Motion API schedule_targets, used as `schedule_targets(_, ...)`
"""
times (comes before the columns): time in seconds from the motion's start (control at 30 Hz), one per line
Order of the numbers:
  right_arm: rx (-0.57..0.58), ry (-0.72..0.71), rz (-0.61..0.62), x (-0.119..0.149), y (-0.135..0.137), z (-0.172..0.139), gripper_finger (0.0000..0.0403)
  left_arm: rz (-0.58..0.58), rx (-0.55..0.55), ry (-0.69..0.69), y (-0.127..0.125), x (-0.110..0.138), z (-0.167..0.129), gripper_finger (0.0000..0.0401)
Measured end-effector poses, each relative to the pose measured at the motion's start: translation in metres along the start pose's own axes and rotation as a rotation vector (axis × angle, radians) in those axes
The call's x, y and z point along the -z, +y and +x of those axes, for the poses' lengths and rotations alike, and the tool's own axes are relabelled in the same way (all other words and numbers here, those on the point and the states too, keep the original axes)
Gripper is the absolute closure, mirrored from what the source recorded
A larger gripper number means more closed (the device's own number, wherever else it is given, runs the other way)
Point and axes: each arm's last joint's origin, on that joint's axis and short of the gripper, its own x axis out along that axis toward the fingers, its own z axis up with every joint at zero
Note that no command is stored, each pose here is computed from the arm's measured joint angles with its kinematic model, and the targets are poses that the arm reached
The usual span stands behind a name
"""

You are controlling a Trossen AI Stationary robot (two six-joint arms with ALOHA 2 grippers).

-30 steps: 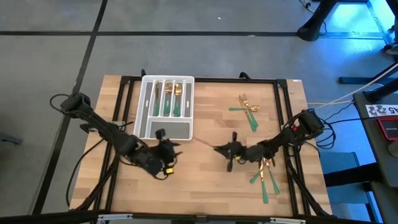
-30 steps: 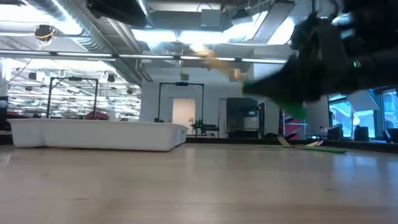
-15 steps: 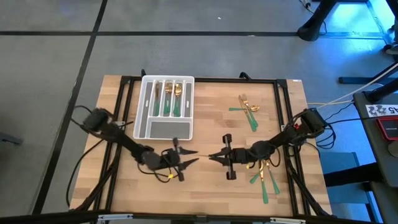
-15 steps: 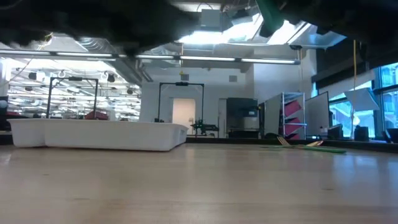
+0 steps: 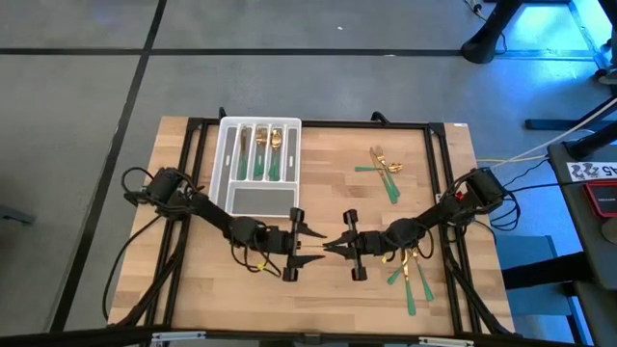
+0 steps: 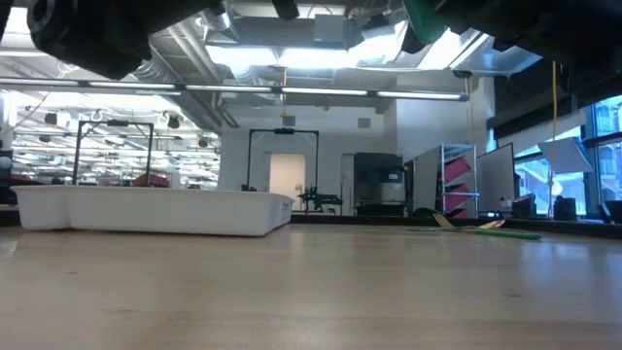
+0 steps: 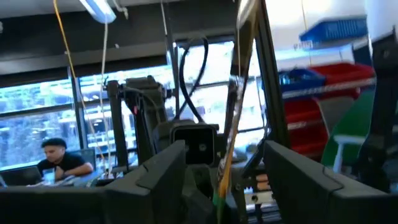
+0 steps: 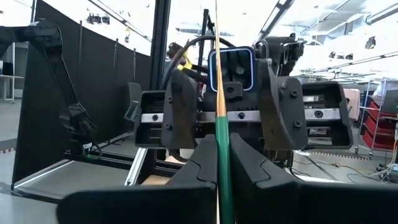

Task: Sort silverware
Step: Put the green knife into the white cutlery tray

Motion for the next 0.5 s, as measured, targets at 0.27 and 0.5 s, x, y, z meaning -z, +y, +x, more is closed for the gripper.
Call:
schedule_targets(0.27,-0.006,0.002,-0.001,0.0,0.0,0.0,0.039,0.038,0.017,0.037,-0.005,0.002,0.002,0.0301)
schedule_targets(0.5,-0.028,0.026,-0.01,0.003,0.002,0.0,0.0379,0.145,0.063,0.049,-0.013,0.002,0.0,0.0389)
